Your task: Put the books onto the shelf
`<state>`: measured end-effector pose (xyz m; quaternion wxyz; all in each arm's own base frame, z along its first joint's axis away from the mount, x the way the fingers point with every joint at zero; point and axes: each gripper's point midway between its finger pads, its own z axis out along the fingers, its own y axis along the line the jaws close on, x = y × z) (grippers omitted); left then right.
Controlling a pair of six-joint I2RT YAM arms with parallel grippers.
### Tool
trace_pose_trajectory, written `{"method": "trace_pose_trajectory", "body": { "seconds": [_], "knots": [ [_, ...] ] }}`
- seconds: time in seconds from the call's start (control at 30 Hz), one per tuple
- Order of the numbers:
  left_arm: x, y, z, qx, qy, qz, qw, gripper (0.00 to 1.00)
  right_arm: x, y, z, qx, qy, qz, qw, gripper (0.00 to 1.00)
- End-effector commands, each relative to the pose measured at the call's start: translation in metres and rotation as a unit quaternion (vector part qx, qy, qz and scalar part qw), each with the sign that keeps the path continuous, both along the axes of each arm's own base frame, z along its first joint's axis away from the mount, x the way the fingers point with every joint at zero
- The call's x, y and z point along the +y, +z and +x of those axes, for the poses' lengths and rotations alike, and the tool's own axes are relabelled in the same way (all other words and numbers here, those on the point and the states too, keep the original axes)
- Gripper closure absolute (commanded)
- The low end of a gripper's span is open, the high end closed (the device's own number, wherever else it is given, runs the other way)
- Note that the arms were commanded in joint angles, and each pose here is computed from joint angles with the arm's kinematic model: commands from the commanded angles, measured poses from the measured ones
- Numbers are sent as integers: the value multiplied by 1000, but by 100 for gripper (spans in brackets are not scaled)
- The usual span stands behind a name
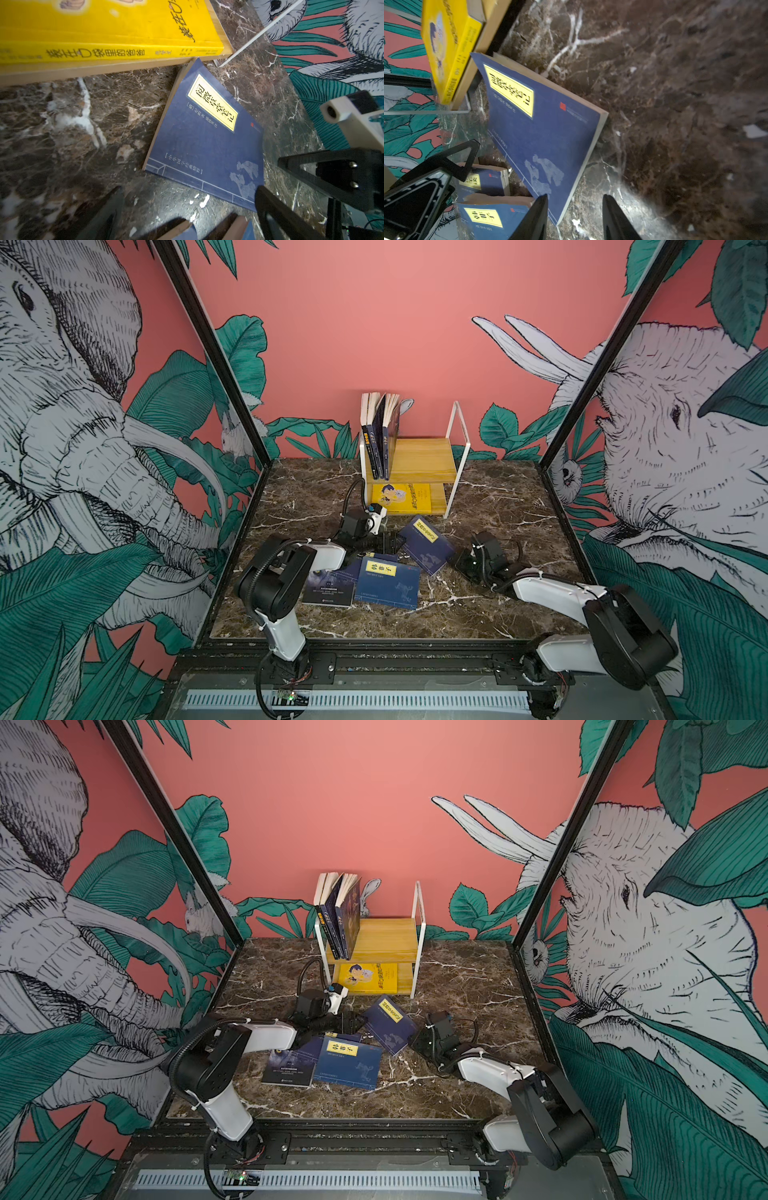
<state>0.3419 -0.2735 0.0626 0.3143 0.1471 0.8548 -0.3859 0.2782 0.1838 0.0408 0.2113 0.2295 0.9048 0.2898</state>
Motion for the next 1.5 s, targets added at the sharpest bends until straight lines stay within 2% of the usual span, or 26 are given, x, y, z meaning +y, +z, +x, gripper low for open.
{"method": "trace_pose_trajectory", "body": {
  "seconds": [0.0,0.13,0.4,0.53,0.67,1.1,1.33,1.47],
  "knots": [
    [-5,19,14,-58,11,-38,998,1,4,-4,5,8,-44,28,999,55],
    [-3,9,23,-63,26,-31,997,1,8,-9,6,9,-45,29,999,55],
    [-12,-16,30,-32,19,-32,999,1,12,-19,8,17,-46,28,998,55],
    [-20,-26,27,7,6,-25,1000,7,13,-23,9,18,-46,28,998,55],
    [-23,-37,17,64,-1,23,998,8,11,-28,13,15,-49,25,998,55],
    [-49,15,-24,66,-26,-47,996,16,3,-30,12,18,-49,20,998,56],
    [-58,42,-25,62,-34,-84,994,22,2,-24,8,16,-33,13,999,58],
    [-59,55,-29,61,-38,-98,993,30,2,-23,8,17,-24,7,1000,60]
  ]
}}
